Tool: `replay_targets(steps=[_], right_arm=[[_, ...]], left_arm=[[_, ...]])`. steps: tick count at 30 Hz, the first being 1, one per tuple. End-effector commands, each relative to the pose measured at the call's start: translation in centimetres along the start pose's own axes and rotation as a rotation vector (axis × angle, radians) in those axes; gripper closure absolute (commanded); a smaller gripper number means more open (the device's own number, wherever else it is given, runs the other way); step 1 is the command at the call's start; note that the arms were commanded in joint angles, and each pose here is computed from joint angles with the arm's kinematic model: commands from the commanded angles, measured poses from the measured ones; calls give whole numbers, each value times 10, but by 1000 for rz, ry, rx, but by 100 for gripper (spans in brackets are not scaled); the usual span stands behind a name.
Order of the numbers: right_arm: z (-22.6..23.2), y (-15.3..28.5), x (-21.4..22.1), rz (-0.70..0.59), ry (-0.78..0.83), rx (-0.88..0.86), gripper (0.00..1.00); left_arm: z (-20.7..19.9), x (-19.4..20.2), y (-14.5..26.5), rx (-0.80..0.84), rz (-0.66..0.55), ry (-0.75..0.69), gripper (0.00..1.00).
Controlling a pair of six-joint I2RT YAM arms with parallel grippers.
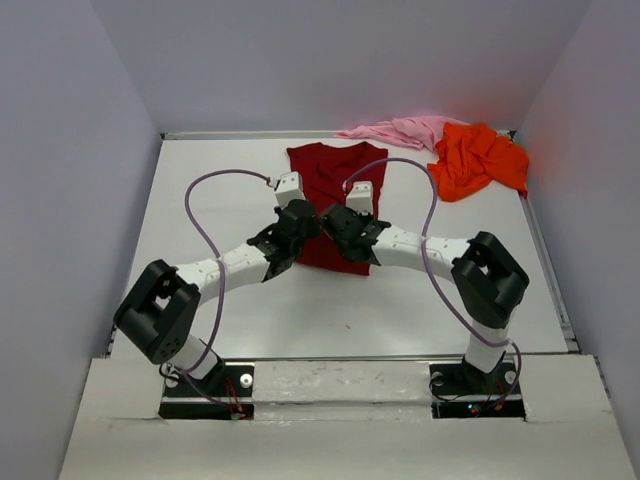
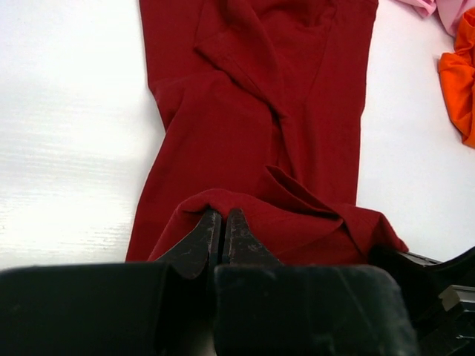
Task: Fold and stack the t-shirts
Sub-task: Fold the rectangle-folded T-shirt at the center of the board.
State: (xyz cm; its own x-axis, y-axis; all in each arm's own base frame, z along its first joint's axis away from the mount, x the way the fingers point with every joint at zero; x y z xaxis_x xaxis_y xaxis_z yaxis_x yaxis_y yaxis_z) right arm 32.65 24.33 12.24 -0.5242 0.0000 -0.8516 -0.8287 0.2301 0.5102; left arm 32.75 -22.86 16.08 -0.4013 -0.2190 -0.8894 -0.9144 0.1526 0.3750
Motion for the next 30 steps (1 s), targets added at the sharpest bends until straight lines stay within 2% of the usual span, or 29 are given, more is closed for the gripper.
replay_targets(steps=[1, 10, 21, 22, 24, 25, 26, 27, 28, 30], right_arm=[[3, -12, -29, -82, -87, 50, 100], [8, -58, -36, -56, -96, 66, 100], [16, -112, -17, 1, -54, 94, 100], [17, -113, -16, 2, -50, 95, 100], [20, -114, -17, 5, -40, 86, 98], [16, -117, -18, 8, -37, 91, 90], [17, -114, -24, 3, -42, 74, 74], [16, -111, -27, -1, -24, 64, 67], [15, -104, -37, -16, -31, 37, 52], [19, -97, -45, -16, -5, -25, 40]], left_arm=[[-11, -23, -16, 10, -72, 29, 100], [2, -6, -51, -55, -38, 28, 100], [12, -9, -84, -153, -42, -23, 100], [12, -9, -87, -157, -41, -39, 96], [11, -13, -94, -175, -38, -57, 66], [10, -15, -96, -174, -35, -65, 56], [6, -23, -96, -177, -39, -73, 48], [4, -31, -94, -176, -44, -71, 41], [2, -38, -90, -172, -52, -72, 38], [-7, -67, -78, -135, -99, -56, 35]])
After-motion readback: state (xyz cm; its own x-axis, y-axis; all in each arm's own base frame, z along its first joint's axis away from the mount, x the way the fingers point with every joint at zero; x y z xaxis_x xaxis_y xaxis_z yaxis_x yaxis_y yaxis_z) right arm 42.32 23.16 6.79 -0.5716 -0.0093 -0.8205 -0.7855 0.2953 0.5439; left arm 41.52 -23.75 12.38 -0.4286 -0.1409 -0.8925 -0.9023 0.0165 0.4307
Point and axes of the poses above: each gripper's point midway between its finger pads, its own y axis back along the fingers, its own z axis along the line the jaws close on, x = y × z, the point moved 4 cm from there along y, back along the fingers, and after that the axes turned 6 degrees about -y, right-handed, at the moved point
